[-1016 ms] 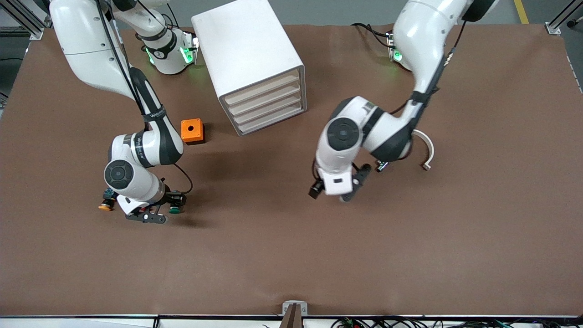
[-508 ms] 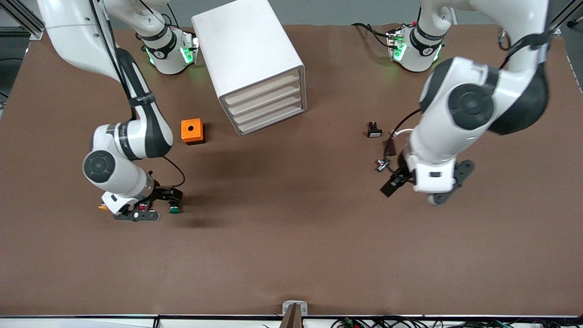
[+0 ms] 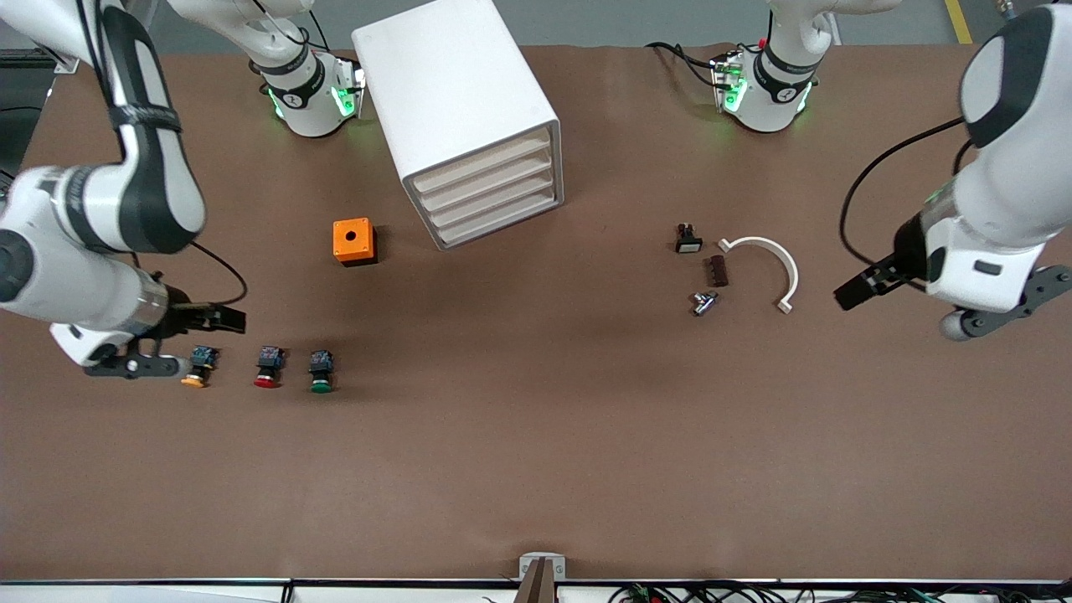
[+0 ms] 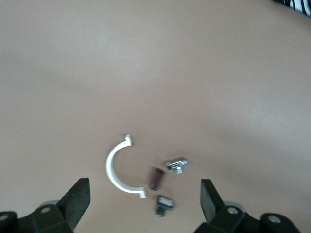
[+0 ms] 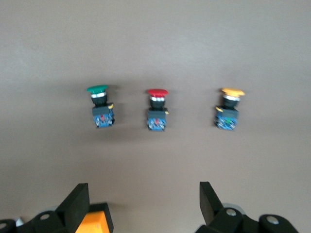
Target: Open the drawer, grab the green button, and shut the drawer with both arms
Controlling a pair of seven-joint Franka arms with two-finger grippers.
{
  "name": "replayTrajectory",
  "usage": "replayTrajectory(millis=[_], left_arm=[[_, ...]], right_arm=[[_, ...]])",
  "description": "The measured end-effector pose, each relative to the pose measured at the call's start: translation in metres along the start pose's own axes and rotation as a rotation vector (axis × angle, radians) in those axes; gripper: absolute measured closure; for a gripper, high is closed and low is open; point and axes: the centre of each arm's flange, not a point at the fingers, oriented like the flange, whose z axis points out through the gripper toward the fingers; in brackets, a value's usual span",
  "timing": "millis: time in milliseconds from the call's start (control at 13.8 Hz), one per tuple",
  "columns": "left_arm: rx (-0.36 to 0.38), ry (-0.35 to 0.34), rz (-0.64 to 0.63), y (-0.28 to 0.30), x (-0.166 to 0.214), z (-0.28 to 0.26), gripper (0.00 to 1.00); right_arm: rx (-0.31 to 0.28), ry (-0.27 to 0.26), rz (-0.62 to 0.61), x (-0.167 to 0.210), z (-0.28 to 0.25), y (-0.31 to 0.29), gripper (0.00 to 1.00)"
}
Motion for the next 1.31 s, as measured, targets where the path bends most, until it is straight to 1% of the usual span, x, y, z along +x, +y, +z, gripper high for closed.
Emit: replayTrajectory(millis=[290,435,580,725,1016,1306], left_arm=[[0.016,0.008,0.221,-0.049,-0.030,-0.022,0.00],[0.021,0.011,0.276,-0.066,-0.049,-0.030,0.00],[0.015,0.005,0.302,-0.072,-0.068,-0.031,0.00],[0.010,0.001,0.321,-0.072,-0.081,-0.032,0.00],[0.006,0.001,0.328,-0.070,-0.086,-0.031,0.00],[-0.032,0.014,0.324,-0.070,-0.087,-0.037,0.00]], right_arm=[[0.016,-0.001,0.032,-0.037,-0.060,0.022,0.00],[0.021,0.000,0.038,-0.053,-0.087,0.027,0.00],[0.023,0.009,0.036,-0.061,-0.115,0.026,0.00],[0.023,0.030,0.033,-0.063,-0.135,0.025,0.00],[0.021,0.047,0.029,-0.060,-0.142,0.023,0.00],[0.018,0.061,0.028,-0.050,-0.147,0.022,0.00]])
